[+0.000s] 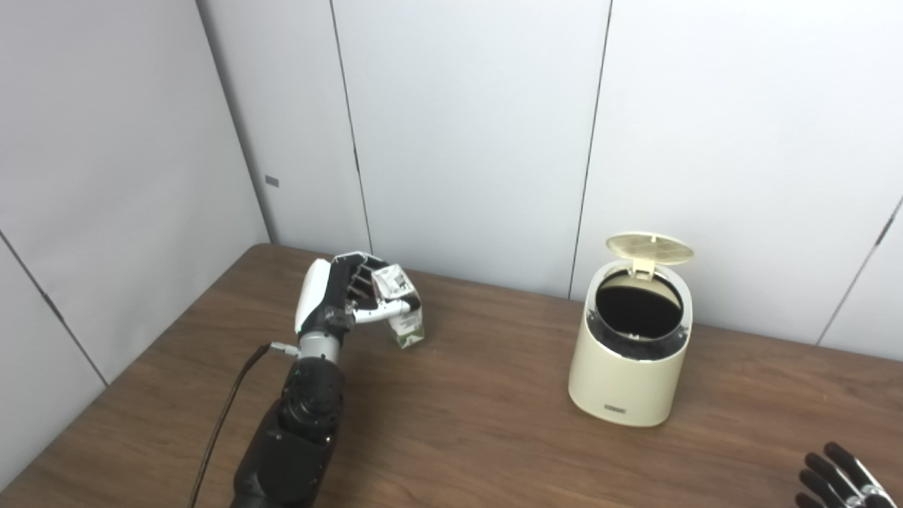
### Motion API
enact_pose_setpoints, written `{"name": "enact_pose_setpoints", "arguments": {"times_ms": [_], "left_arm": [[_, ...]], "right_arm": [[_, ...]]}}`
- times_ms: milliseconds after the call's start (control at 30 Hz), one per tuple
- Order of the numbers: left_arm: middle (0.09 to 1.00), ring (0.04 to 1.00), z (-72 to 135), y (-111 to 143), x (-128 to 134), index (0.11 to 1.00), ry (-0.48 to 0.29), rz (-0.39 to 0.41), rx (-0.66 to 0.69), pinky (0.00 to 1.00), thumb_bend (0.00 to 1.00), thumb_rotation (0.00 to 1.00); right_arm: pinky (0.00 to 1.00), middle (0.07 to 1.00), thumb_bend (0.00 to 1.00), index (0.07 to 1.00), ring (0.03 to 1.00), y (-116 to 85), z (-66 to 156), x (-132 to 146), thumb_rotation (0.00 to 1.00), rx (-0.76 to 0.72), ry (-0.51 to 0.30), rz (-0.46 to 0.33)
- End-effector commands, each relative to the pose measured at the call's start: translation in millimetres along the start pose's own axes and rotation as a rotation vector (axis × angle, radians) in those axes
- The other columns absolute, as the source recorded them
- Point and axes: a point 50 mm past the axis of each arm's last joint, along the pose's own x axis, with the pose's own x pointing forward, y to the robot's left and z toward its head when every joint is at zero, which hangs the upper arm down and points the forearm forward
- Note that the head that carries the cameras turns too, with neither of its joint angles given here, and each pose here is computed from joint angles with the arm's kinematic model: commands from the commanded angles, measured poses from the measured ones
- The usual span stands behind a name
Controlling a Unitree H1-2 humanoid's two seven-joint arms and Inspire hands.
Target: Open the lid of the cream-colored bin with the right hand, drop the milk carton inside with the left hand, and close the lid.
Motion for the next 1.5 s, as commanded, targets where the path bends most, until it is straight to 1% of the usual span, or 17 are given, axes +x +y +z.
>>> {"name": "enact_pose_setpoints", "arguments": {"times_ms": [0, 33, 67, 167, 200, 267, 333, 467, 533, 600, 700, 800, 1000, 1100, 1300, 1400, 1467], "left_arm": [[0.497, 0.442, 34, 13, 11, 0.462, -0.148, 0.08, -0.008, 0.34, 0.48, 0.0], [0.496, 0.441, 41, 12, 7, 0.462, -0.175, 0.09, -0.025, 0.34, 0.48, 0.0], [0.493, 0.438, 49, 12, 3, 0.467, -0.198, 0.1, -0.048, 0.34, 0.48, 0.0], [0.482, 0.421, 68, 10, -5, 0.457, -0.254, 0.118, -0.097, 0.33, 0.47, 0.0], [0.49, 0.427, 72, 10, -7, 0.468, -0.265, 0.12, -0.105, 0.34, 0.48, 0.0], [0.496, 0.431, 83, 11, -10, 0.475, -0.303, 0.116, -0.118, 0.35, 0.48, 0.0], [0.495, 0.431, 97, 12, -12, 0.485, -0.346, 0.112, -0.121, 0.34, 0.48, 0.0], [0.494, 0.434, 119, 14, -16, 0.491, -0.432, 0.104, -0.138, 0.33, 0.48, 0.0], [0.492, 0.441, 129, 14, -19, 0.485, -0.479, 0.096, -0.138, 0.34, 0.48, 0.0], [0.49, 0.445, 139, 11, -24, 0.48, -0.517, 0.079, -0.144, 0.35, 0.48, 0.0], [0.492, 0.445, 148, 5, -31, 0.481, -0.568, 0.045, -0.169, 0.35, 0.48, 0.0], [0.51, 0.445, 156, -1, -36, 0.494, -0.623, 0.019, -0.189, 0.33, 0.47, 0.0], [0.499, 0.449, 175, -15, -45, 0.48, -0.73, -0.02, -0.167, 0.35, 0.48, 0.0], [0.503, 0.447, 181, -23, -48, 0.484, -0.763, -0.029, -0.157, 0.34, 0.48, 0.0], [0.497, 0.448, 185, -37, -51, 0.484, -0.767, -0.06, -0.184, 0.36, 0.48, 0.0], [0.495, 0.454, 188, -44, -53, 0.481, -0.772, -0.073, -0.194, 0.37, 0.48, 0.0], [0.494, 0.458, 190, -47, -53, 0.48, -0.781, -0.081, -0.206, 0.38, 0.48, 0.0]], "right_arm": [[0.88, 0.884, 0.91, 0.926, 0.892, 4, 15, 7, 0.82, -0.003, -0.064, 0.0], [0.88, 0.884, 0.91, 0.928, 0.893, 5, 18, 7, 0.82, -0.004, -0.068, 0.002], [0.9, 0.891, 0.87, 0.936, 0.902, 6, 20, 8, 0.83, -0.008, -0.07, 0.001], [0.92, 0.904, 0.82, 0.952, 0.919, 10, 26, 8, 0.84, -0.02, -0.075, -0.004], [0.95, 0.912, 0.8, 0.963, 0.93, 11, 27, 8, 0.85, -0.023, -0.077, -0.004], [0.97, 0.921, 0.78, 0.974, 0.943, 15, 30, 9, 0.85, -0.022, -0.085, 0.003], [0.99, 0.935, 0.73, 0.993, 0.963, 19, 31, 10, 0.86, -0.028, -0.089, 0.005], [1.0, 0.947, 0.67, 1.0, 0.971, 26, 33, 13, 0.87, -0.058, -0.086, -0.013], [1.0, 0.943, 0.69, 1.0, 0.962, 29, 33, 15, 0.85, -0.067, -0.083, -0.024], [0.99, 0.943, 0.69, 1.0, 0.955, 31, 32, 15, 0.86, -0.076, -0.083, -0.023], [0.97, 0.94, 0.74, 0.989, 0.947, 34, 32, 15, 0.86, -0.086, -0.086, -0.02], [0.97, 0.938, 0.78, 0.981, 0.945, 38, 32, 15, 0.86, -0.09, -0.086, -0.027], [0.96, 0.944, 0.75, 0.975, 0.948, 47, 34, 15, 0.89, -0.096, -0.083, -0.024], [0.97, 0.953, 0.73, 0.979, 0.959, 50, 34, 17, 0.9, -0.097, -0.087, -0.021], [0.94, 0.953, 0.7, 0.958, 0.962, 55, 34, 19, 0.89, -0.095, -0.103, -0.026], [0.9, 0.949, 0.68, 0.902, 0.954, 57, 36, 20, 0.85, -0.091, -0.115, -0.025], [0.87, 0.943, 0.64, 0.88, 0.945, 59, 37, 20, 0.81, -0.09, -0.121, -0.026]]}}
